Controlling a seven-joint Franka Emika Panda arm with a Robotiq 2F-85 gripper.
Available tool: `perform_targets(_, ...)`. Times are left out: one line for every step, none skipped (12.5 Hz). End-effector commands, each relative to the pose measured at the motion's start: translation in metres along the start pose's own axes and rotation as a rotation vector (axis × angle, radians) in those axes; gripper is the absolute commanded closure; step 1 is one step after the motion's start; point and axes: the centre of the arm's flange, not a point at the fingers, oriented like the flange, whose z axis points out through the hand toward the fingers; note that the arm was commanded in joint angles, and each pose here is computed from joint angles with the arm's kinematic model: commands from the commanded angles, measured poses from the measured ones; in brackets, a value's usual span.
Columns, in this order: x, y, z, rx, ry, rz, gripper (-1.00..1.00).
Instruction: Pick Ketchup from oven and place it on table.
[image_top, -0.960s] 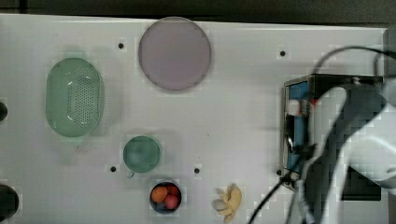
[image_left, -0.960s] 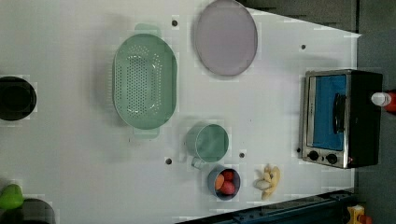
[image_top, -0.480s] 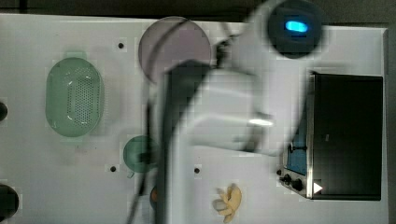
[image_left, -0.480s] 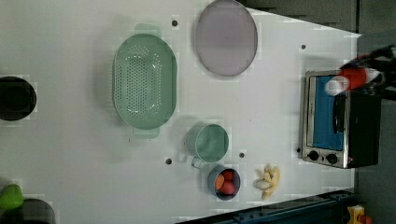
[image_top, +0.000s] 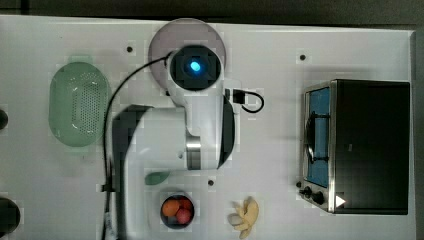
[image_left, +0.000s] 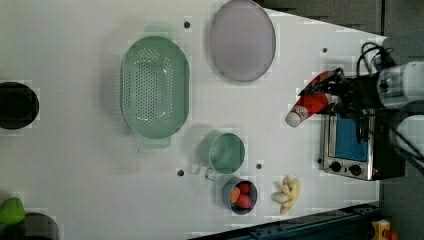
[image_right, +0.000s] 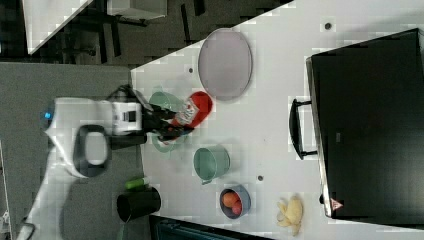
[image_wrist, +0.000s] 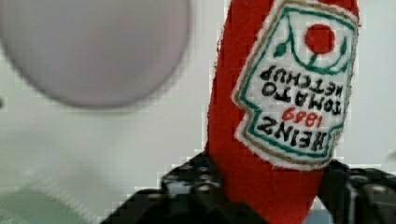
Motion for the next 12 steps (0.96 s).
perform_targets(0.034,0.056,0.032,0.012,0.039,0.072,-0.2)
perform_targets(0.032,0.062,0.046,0.009,0.039,0.077,-0.2)
perform_targets(0.03,0.066,0.06,0.004,0.038,0.079,-0.2)
perform_targets(0.029,0.07,0.079,-0.007,0.035,0.082,-0.2)
perform_targets(0.031,0.073,0.103,-0.015,0.038,0.087,-0.2)
perform_targets(0.036,0.075,0.135,-0.03,0.045,0.093,-0.2)
perform_targets(0.038,0.075,0.149,-0.039,0.045,0.093,-0.2)
perform_targets(0.039,0.076,0.167,-0.052,0.043,0.093,-0.24)
perform_targets(0.039,0.076,0.176,-0.052,0.049,0.092,-0.38)
perform_targets(0.04,0.077,0.181,-0.048,0.057,0.092,-0.59)
perform_targets(0.04,0.075,0.182,-0.034,0.071,0.09,-0.92)
perform_targets(0.044,0.07,0.167,-0.003,0.095,0.091,-1.0)
